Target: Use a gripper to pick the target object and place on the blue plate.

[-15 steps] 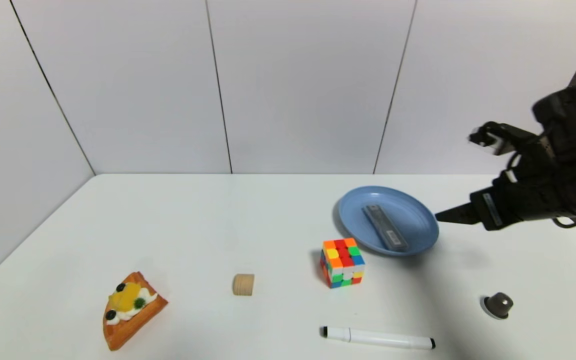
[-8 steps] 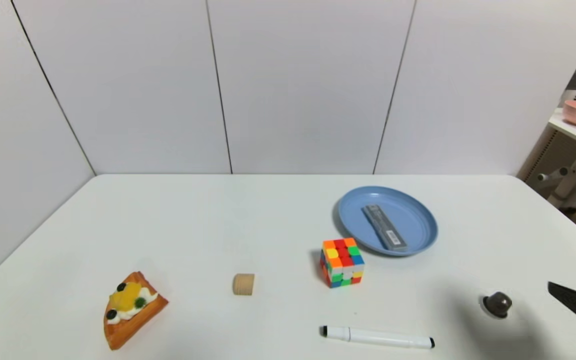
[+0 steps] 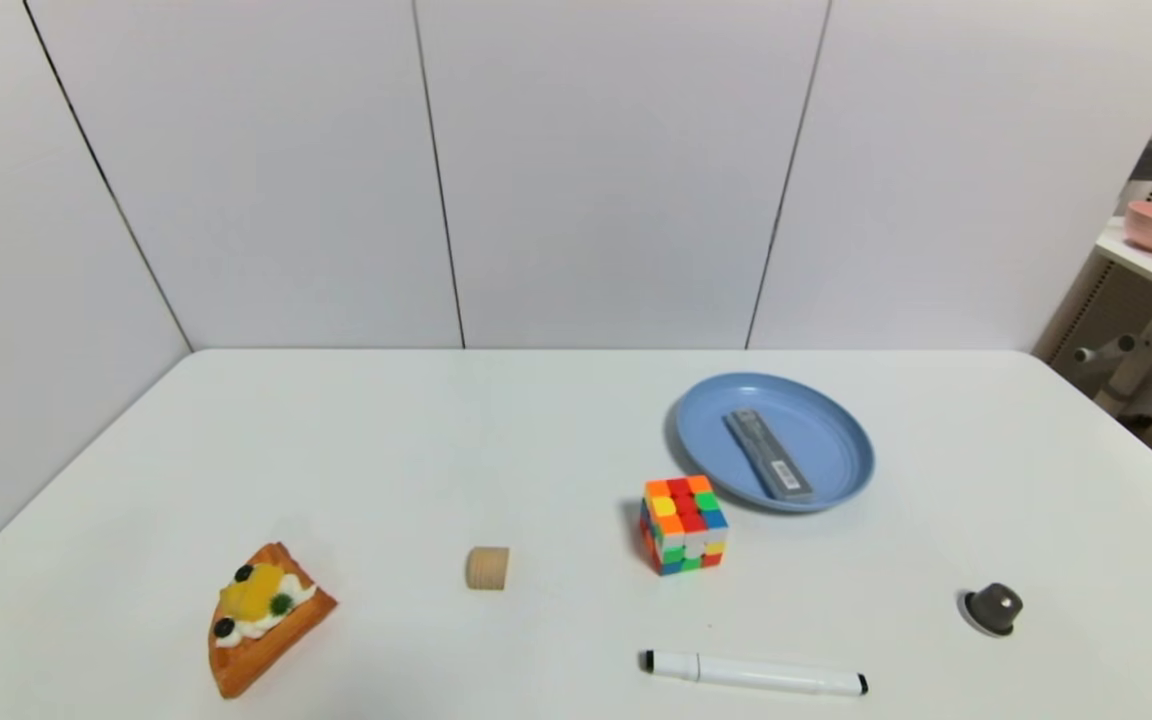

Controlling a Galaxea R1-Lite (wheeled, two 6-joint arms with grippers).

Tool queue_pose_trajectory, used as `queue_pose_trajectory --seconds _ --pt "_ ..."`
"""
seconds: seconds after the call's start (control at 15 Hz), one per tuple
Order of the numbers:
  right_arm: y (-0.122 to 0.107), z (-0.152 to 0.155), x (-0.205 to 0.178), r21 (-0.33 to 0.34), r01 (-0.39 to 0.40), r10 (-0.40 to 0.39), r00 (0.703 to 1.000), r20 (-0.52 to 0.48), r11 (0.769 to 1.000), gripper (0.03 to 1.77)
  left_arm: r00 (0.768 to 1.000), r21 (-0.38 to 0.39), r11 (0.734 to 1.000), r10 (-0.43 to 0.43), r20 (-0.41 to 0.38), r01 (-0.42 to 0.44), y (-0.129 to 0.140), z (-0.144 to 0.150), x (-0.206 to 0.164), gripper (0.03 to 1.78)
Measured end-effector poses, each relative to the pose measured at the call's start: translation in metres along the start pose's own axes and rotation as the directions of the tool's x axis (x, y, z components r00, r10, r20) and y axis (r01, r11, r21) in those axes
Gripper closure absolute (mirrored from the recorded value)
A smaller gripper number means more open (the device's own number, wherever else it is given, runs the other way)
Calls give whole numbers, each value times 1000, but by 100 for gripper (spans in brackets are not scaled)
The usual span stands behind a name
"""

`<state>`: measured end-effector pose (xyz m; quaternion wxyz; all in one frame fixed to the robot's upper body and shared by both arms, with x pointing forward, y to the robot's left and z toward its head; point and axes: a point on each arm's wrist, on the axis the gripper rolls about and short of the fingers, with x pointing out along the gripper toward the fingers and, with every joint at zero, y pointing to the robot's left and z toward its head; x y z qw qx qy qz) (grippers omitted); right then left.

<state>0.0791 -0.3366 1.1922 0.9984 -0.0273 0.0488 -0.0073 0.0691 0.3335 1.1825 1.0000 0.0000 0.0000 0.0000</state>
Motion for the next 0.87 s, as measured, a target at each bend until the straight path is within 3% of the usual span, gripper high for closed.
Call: queue_pose_trajectory --seconds 0.33,0.87 --pt "1 -10 -8 36 -19 16 996 89 999 11 1000 0 1000 0 0 0 0 0 0 12" --pt "1 -11 -9 28 -20 17 995 103 999 11 1000 0 1000 0 0 0 0 0 0 12"
